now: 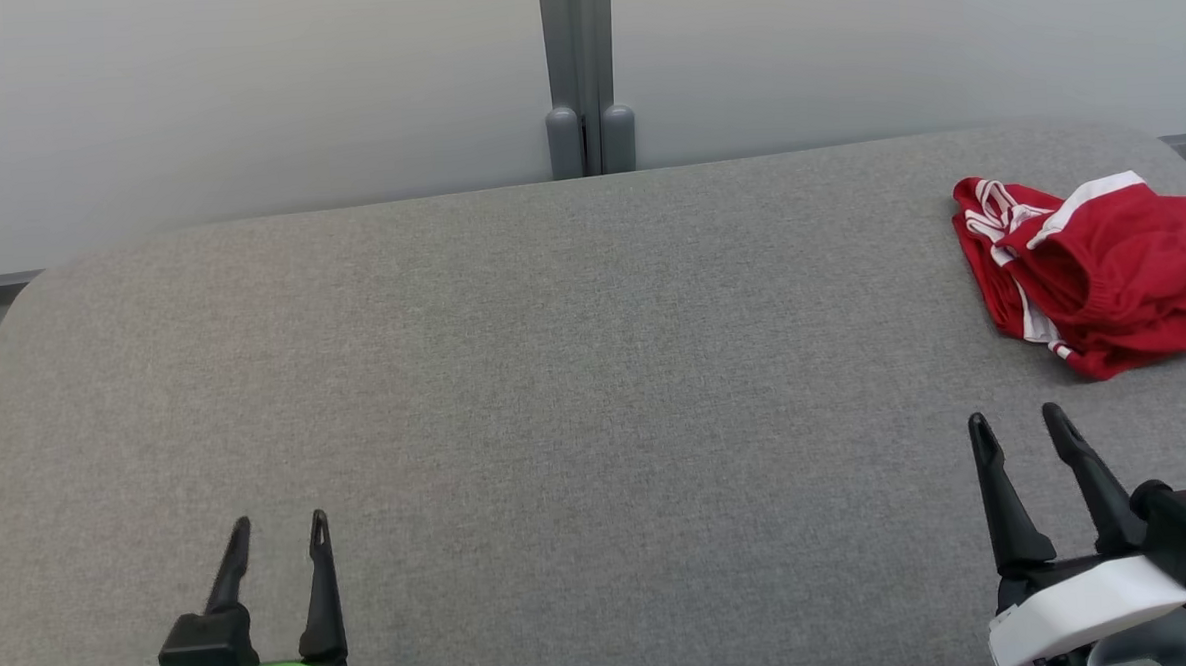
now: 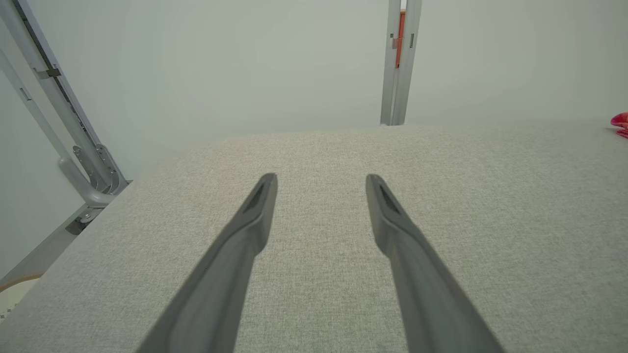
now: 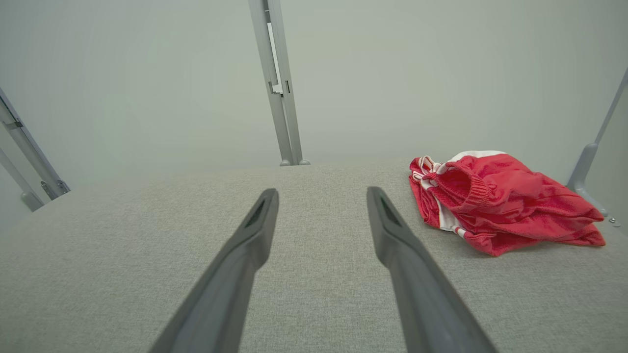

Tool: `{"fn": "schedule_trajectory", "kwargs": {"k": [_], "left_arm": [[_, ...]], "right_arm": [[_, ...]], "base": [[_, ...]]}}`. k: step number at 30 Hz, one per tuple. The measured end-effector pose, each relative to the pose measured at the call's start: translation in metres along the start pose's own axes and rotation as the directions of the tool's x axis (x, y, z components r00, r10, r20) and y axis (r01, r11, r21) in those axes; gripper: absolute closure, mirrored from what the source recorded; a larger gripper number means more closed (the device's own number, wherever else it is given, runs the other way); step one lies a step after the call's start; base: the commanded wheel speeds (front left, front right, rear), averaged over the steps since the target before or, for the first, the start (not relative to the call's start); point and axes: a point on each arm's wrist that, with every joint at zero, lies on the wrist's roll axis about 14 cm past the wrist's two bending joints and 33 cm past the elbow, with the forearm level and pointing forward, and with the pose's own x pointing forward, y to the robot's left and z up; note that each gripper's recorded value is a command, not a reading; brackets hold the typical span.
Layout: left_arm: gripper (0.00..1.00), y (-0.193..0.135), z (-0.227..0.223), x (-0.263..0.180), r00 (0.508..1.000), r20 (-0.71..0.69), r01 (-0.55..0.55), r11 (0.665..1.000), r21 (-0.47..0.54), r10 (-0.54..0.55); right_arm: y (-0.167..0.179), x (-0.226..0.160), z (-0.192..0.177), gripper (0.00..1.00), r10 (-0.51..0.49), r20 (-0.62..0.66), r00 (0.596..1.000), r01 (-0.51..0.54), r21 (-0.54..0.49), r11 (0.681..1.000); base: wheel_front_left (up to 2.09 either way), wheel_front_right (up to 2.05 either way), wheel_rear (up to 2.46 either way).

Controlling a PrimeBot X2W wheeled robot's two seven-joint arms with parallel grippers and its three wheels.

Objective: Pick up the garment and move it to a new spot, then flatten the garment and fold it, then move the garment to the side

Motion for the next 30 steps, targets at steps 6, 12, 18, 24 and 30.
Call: {"fn": "schedule_trajectory", "kwargs": {"k": [6,12,18,24,30], "left_arm": [[1.0,-0.004,-0.017,-0.005,0.998,-0.063,-0.011,0.998,-0.058,0.007],[1.0,0.002,-0.022,-0.004,0.994,-0.102,-0.047,0.982,-0.182,0.029],[1.0,0.006,-0.026,-0.003,0.99,-0.134,-0.075,0.956,-0.284,0.038],[1.0,0.008,-0.027,0.001,0.987,-0.153,-0.1,0.918,-0.384,0.044],[1.0,0.01,-0.027,0.004,0.985,-0.166,-0.119,0.875,-0.469,0.044]], "right_arm": [[0.001,-0.001,-0.014,1.0,-0.006,-0.036,0.999,0.008,0.063,0.998],[-0.001,-0.001,-0.021,1.0,-0.013,-0.053,0.999,0.023,0.187,0.982],[-0.003,0.003,-0.023,1.0,-0.018,-0.053,0.998,0.032,0.291,0.956],[-0.005,0.007,-0.025,1.0,-0.023,-0.055,0.998,0.042,0.384,0.922],[-0.007,0.01,-0.027,1.0,-0.029,-0.057,0.998,0.053,0.471,0.881]], "base": [[0.0,0.0,0.0],[0.0,0.0,0.0],[0.0,0.0,0.0],[0.0,0.0,0.0],[0.0,0.0,0.0]]}}
